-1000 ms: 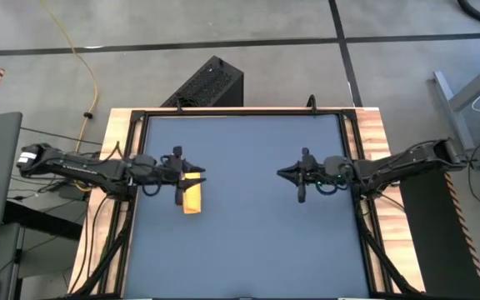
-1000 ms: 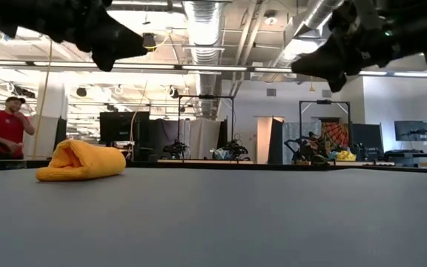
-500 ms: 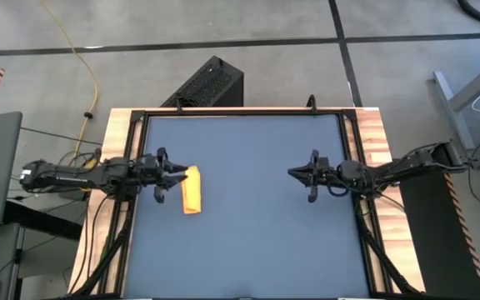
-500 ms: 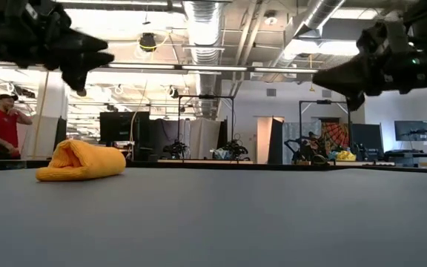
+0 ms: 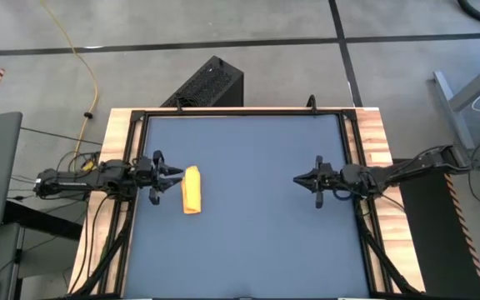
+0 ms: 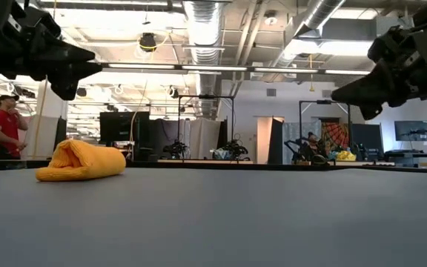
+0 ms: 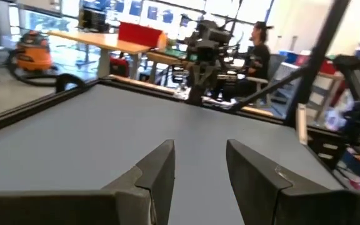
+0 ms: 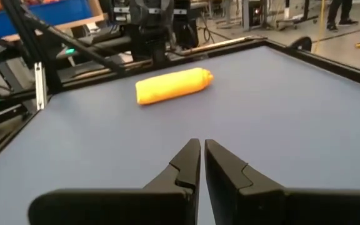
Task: Roll towel
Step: Return to Home Position
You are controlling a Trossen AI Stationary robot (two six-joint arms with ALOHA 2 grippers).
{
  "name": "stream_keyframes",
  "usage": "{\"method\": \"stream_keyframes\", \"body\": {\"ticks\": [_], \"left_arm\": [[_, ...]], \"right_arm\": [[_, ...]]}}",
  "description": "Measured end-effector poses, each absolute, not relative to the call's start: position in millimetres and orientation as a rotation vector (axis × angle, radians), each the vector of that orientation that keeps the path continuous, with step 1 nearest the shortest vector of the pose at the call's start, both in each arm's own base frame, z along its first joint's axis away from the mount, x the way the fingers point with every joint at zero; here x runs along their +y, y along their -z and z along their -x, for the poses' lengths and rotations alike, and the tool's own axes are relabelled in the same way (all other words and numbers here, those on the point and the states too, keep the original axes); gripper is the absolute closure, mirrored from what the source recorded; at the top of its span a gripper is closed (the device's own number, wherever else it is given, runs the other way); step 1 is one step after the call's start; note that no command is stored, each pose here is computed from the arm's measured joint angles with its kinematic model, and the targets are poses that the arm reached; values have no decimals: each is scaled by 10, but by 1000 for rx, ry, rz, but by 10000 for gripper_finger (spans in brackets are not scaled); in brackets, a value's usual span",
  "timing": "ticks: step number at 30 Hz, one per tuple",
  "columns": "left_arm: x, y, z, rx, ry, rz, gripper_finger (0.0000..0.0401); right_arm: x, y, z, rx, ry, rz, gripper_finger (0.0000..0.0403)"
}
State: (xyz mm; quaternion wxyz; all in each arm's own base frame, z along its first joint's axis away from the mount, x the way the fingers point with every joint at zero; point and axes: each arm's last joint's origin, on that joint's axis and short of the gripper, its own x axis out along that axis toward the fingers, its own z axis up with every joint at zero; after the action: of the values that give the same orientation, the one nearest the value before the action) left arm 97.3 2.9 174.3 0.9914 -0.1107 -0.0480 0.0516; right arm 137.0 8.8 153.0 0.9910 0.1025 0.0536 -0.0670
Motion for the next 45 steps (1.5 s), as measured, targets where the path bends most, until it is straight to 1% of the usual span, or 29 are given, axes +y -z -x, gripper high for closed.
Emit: {"method": "stream_keyframes", "body": {"ticks": [3, 7, 9, 12, 17, 20, 45], "left_arm": [[18, -1743, -983, -89, -63, 218, 269], [0, -1716, -991, -54, -7, 227, 269], [-1, -1696, -992, -33, -6, 228, 269], [6, -1665, -995, -6, -33, 247, 269], [3, -1664, -996, -6, -24, 413, 269], [3, -1663, -996, -7, -24, 459, 269], [3, -1658, -997, -5, -26, 452, 269]], "right_arm": [[80, -1510, -1329, 135, 161, -214, 353], [50, -1478, -1301, 148, 268, -305, 353], [46, -1467, -1297, 152, 286, -334, 353], [46, -1453, -1293, 165, 288, -335, 353], [45, -1438, -1290, 180, 291, -332, 353], [45, -1435, -1289, 183, 292, -331, 353], [45, -1433, -1288, 183, 292, -331, 353]]}}
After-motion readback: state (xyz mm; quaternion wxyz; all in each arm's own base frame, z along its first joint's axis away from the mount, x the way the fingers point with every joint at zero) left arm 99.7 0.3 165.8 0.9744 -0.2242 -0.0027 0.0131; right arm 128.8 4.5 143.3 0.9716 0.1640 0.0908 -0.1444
